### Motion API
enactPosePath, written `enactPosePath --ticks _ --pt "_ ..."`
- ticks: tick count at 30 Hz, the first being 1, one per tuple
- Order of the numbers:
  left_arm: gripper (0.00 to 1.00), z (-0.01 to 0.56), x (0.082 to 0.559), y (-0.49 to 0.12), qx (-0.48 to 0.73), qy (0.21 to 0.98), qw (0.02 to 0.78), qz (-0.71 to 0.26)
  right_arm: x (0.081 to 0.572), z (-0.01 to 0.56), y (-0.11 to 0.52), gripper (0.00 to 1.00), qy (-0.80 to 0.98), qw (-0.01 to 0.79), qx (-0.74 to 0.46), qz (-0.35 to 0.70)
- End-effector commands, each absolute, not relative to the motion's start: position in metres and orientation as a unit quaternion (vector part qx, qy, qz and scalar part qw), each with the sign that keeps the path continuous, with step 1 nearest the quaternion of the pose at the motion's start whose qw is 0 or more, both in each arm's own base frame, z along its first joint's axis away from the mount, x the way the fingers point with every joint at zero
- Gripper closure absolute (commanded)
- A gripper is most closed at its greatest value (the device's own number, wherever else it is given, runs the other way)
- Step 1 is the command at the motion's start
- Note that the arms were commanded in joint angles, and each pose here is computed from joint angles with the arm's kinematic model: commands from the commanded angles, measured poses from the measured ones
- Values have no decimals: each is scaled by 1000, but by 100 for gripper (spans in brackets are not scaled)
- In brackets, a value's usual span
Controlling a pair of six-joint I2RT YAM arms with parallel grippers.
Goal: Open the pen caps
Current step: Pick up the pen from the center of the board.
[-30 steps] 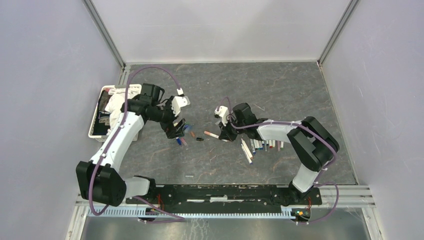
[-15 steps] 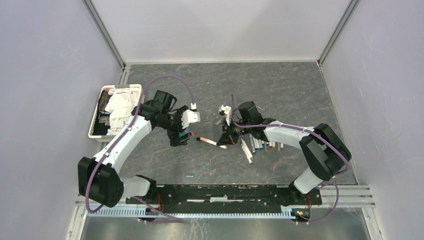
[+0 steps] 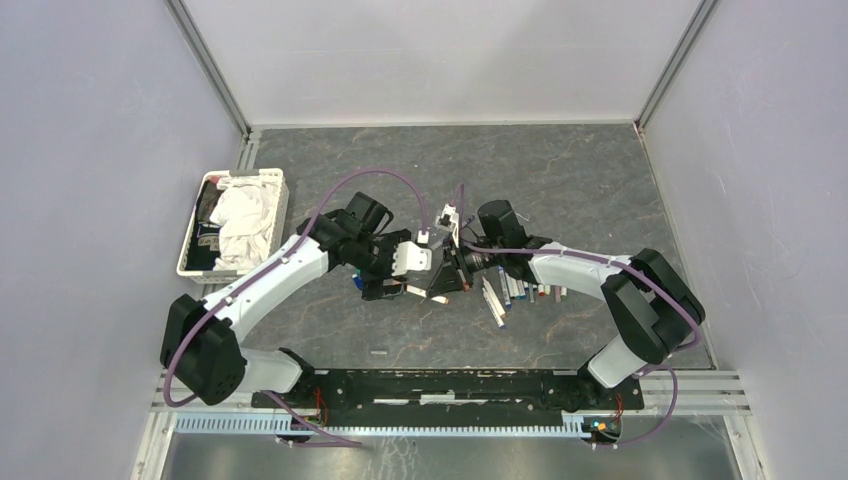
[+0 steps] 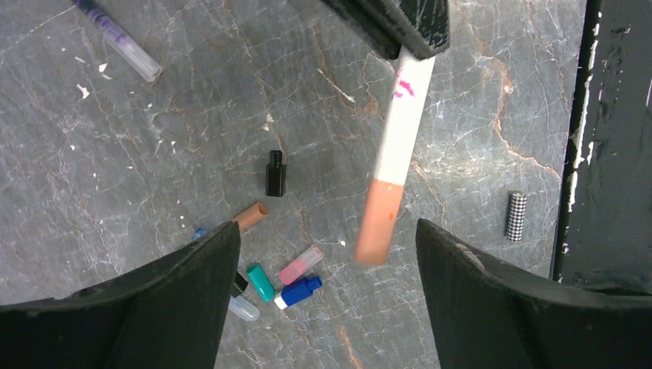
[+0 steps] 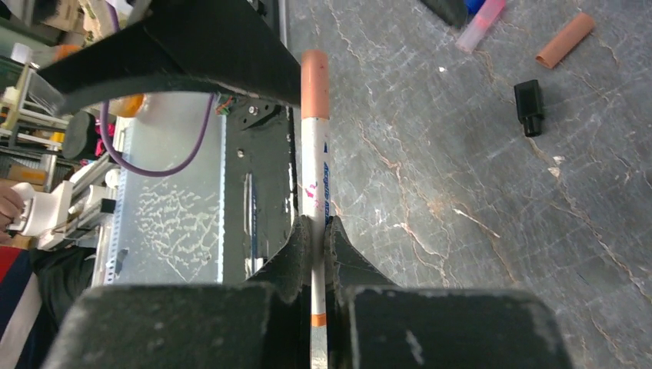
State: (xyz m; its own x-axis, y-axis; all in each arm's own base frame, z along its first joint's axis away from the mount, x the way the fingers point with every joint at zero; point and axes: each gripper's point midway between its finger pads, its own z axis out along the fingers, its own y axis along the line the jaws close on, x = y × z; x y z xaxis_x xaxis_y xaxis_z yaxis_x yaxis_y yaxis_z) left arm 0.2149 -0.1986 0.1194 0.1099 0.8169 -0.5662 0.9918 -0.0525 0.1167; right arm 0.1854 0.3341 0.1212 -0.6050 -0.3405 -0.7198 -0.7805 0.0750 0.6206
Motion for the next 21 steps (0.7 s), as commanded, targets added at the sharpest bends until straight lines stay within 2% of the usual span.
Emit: enactPosePath --ticks 1,4,10,12,14,16,21 --pt "15 120 215 -209 718 625 252 -175 185 143 341 100 679 210 -400 579" --pt "28 119 213 -212 722 621 250 -175 187 144 342 100 678 210 -400 579" --pt "70 116 206 -212 733 614 235 -177 188 141 343 100 684 206 -396 577" --pt "83 114 202 -212 736 613 226 -181 190 142 344 87 687 209 -385 580" --pt "96 116 201 -213 735 612 225 -185 190 146 348 79 684 212 -372 590" --pt "97 120 201 -215 732 612 231 -188 188 150 355 68 678 209 -361 605" --pt "98 128 201 -219 727 613 240 -196 181 151 373 62 665 183 -355 631"
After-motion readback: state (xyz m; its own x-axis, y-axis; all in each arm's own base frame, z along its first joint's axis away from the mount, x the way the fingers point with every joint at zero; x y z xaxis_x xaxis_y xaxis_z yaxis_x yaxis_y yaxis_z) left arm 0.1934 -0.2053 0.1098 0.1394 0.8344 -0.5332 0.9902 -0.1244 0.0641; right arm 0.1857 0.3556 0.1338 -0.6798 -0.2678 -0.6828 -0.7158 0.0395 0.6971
